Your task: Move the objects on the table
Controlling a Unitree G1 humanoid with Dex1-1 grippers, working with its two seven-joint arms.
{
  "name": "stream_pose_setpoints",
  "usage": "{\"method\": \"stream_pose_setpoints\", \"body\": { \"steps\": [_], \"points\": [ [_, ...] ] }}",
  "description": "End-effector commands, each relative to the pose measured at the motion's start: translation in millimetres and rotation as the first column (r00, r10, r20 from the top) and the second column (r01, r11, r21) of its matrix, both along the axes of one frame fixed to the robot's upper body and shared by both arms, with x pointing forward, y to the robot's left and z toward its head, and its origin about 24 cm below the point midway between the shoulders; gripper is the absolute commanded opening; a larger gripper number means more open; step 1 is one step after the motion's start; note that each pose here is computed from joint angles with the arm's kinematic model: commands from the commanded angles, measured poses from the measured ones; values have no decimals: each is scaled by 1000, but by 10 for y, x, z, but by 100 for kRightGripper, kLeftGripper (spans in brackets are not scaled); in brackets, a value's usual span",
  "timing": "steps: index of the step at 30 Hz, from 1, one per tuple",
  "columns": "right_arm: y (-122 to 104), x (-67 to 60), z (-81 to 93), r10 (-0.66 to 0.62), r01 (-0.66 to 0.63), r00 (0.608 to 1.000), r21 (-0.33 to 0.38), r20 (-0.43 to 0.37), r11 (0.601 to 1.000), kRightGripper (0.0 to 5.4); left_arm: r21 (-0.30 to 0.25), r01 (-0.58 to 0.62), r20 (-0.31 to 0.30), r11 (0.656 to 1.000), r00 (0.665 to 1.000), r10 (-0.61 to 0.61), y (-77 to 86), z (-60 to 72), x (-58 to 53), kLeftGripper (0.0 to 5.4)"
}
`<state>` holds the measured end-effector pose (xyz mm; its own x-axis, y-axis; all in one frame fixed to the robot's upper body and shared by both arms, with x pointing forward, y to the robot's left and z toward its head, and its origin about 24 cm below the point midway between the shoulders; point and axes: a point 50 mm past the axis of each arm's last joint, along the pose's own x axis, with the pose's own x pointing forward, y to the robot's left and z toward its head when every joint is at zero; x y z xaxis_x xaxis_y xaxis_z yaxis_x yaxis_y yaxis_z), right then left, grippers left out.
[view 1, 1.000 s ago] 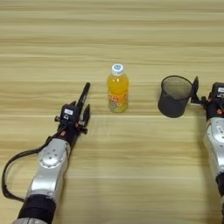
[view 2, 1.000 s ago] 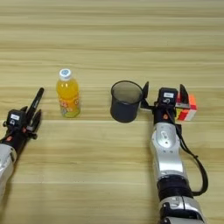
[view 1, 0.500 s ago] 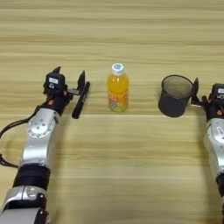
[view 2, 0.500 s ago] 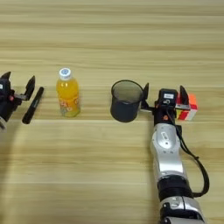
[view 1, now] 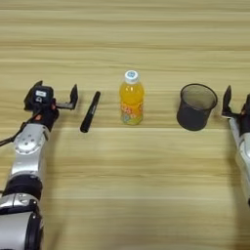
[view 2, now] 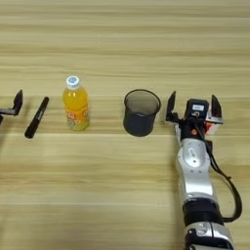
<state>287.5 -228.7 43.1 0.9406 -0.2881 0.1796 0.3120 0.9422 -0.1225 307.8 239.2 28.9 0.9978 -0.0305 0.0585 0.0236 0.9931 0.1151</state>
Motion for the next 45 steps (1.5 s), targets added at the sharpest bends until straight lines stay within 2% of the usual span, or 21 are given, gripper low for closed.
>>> {"method": "stream_pose_setpoints", "body": {
  "steps": [1,3,6,10,12,15,18,22,27,29,38,45],
  "points": [
    [-177,-50,142,-32,33,998,-32,47,999,540,3,-16,23,1000,1000,16,-16,19,14,538],
    [-204,-65,236,-26,30,997,-43,76,999,540,1,-25,29,1000,999,25,-24,15,8,538],
    [-112,-103,502,34,-22,987,-82,158,996,540,-4,-37,37,999,999,37,-45,15,7,538],
    [204,-147,842,182,-156,955,-126,232,980,540,-10,-41,40,999,998,41,-76,10,14,538],
    [435,-146,930,288,-261,931,-144,224,955,540,-15,-43,43,999,998,43,-87,10,19,538],
    [909,-151,927,503,-477,851,-176,153,861,540,-19,-42,46,999,998,42,-108,7,28,538],
    [1259,-167,877,645,-628,759,-159,88,762,540,-23,-42,47,999,998,43,-129,1,36,538],
    [1496,-186,833,735,-727,677,-117,45,677,540,-20,-43,47,999,998,44,-151,-7,43,538],
    [1801,-273,744,842,-841,538,-76,-28,535,540,-19,-47,47,999,998,48,-162,-17,45,538],
    [1885,-298,702,861,-862,506,-70,-49,502,540,-18,-48,47,999,998,49,-166,-19,44,538],
    [1971,-221,579,869,-873,487,-46,-88,485,540,-16,-48,49,999,998,49,-175,-21,44,538],
    [1910,-79,586,833,-836,548,-84,-75,542,540,-17,-47,50,999,998,48,-188,-24,45,538]
  ]
}}
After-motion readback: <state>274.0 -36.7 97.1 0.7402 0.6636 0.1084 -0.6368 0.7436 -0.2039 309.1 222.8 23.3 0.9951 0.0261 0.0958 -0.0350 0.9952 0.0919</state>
